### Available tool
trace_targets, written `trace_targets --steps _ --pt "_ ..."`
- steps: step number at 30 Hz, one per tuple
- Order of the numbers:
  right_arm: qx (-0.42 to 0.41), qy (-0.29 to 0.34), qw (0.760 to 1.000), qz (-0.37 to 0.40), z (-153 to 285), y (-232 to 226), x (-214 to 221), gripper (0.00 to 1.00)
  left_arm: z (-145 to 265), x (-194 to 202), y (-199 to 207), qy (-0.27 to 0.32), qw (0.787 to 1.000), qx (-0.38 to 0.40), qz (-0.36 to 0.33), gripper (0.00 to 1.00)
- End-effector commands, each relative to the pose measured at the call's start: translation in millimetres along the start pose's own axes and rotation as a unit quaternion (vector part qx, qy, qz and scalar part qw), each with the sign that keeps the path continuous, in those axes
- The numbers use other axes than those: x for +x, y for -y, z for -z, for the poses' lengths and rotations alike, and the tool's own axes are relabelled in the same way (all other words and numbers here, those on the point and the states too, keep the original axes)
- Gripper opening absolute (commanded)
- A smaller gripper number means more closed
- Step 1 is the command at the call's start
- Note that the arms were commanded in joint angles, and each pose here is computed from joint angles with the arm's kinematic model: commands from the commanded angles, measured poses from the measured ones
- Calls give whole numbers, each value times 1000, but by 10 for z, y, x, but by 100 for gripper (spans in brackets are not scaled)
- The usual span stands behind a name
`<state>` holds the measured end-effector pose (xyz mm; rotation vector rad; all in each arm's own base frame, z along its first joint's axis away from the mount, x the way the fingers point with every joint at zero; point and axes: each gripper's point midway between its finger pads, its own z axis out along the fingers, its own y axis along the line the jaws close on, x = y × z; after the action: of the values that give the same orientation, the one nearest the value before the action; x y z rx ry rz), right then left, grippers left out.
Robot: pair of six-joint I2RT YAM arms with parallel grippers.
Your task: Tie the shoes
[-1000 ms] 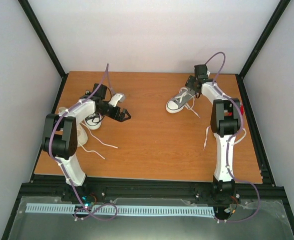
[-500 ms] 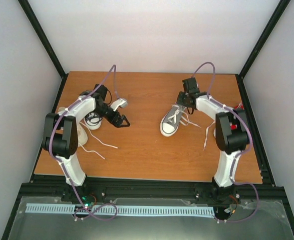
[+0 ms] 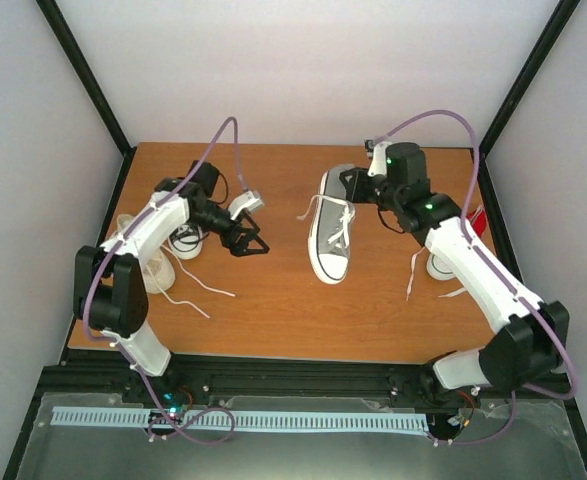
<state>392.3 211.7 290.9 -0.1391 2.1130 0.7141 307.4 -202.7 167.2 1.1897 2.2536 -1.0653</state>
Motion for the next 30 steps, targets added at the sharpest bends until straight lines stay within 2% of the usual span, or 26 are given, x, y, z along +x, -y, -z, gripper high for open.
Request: trace_targets --steps 1,5,10,18,22,27,28,29,30 --pt "-105 20 994 18 473 -545 -231 3 -43 -429 415 51 994 34 -89 100" --pt "-144 43 988 21 779 -772 -385 3 -159 -624 708 77 986 76 -125 100" --pt "-183 57 981 19 1020 -965 -482 3 -354 -782 784 85 982 72 -152 100" --pt "-198 80 977 17 1286 -1059 -544 3 -519 -889 1219 108 961 151 -204 100" --pt "-207 90 974 15 1386 -1108 -579 3 -663 -914 1285 104 957 143 -229 100" --pt "-217 92 972 11 1413 -1143 -596 3 -904 -1025 1180 99 965 125 -209 99" --pt "-217 92 972 11 1412 -1143 -595 3 -934 -1029 1163 94 965 129 -206 94" --pt "-217 92 972 11 1421 -1144 -593 3 -958 -1010 1151 84 967 134 -198 78" --pt "-217 92 972 12 1429 -1144 -588 3 -969 -990 1145 74 967 137 -200 51"
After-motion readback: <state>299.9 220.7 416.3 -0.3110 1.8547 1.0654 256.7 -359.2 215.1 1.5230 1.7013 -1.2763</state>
